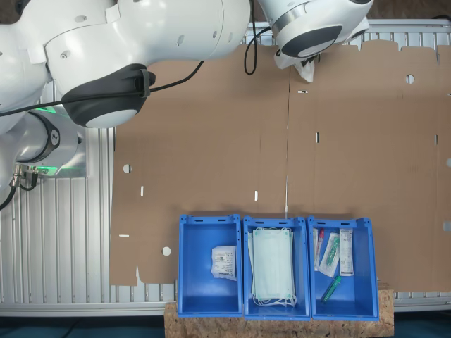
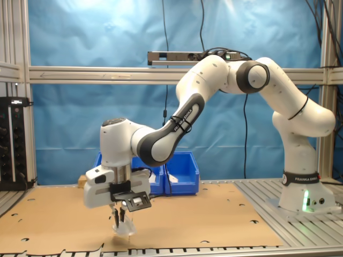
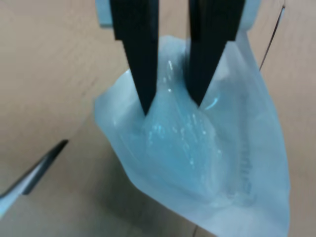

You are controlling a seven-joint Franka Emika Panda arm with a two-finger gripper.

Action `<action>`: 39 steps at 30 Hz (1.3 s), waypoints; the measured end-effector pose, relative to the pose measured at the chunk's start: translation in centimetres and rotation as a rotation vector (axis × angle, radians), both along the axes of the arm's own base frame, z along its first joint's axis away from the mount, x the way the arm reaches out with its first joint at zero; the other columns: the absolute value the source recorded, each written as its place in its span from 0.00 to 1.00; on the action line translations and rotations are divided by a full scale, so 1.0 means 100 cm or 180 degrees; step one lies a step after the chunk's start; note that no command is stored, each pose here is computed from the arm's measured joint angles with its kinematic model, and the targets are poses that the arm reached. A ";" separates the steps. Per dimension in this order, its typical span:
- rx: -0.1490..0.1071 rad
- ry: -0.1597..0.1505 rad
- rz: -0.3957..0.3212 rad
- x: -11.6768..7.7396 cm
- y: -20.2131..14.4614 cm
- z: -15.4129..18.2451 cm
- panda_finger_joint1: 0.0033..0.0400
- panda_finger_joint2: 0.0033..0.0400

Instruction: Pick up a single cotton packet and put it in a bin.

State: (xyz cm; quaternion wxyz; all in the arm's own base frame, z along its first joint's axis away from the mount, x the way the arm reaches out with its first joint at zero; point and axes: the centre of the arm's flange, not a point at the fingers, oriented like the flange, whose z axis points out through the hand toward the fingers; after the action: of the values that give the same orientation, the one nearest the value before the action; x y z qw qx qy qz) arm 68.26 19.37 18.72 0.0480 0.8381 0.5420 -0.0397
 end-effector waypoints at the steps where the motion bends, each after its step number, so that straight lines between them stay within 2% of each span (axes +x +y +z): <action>1: 0.0003 0.0001 0.0002 -0.001 0.001 0.006 0.02 0.02; 7: 0.0025 -0.0034 0.0007 -0.007 0.004 0.054 0.02 0.02; 14: 0.0041 -0.0088 0.0000 -0.023 0.000 0.106 0.02 0.02; 21: 0.0046 -0.0110 -0.0011 -0.057 -0.011 0.156 0.02 0.02; 26: 0.0032 -0.0090 -0.0047 -0.093 -0.028 0.183 0.02 0.02; 33: -0.0058 -0.0057 -0.0113 -0.127 -0.060 0.197 0.02 0.02; 39: -0.0153 -0.0031 -0.0247 -0.143 -0.099 0.201 0.02 0.02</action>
State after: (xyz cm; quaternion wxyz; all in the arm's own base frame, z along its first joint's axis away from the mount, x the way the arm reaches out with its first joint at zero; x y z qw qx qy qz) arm 53.99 9.48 38.86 0.0691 0.8573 0.5077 -0.0504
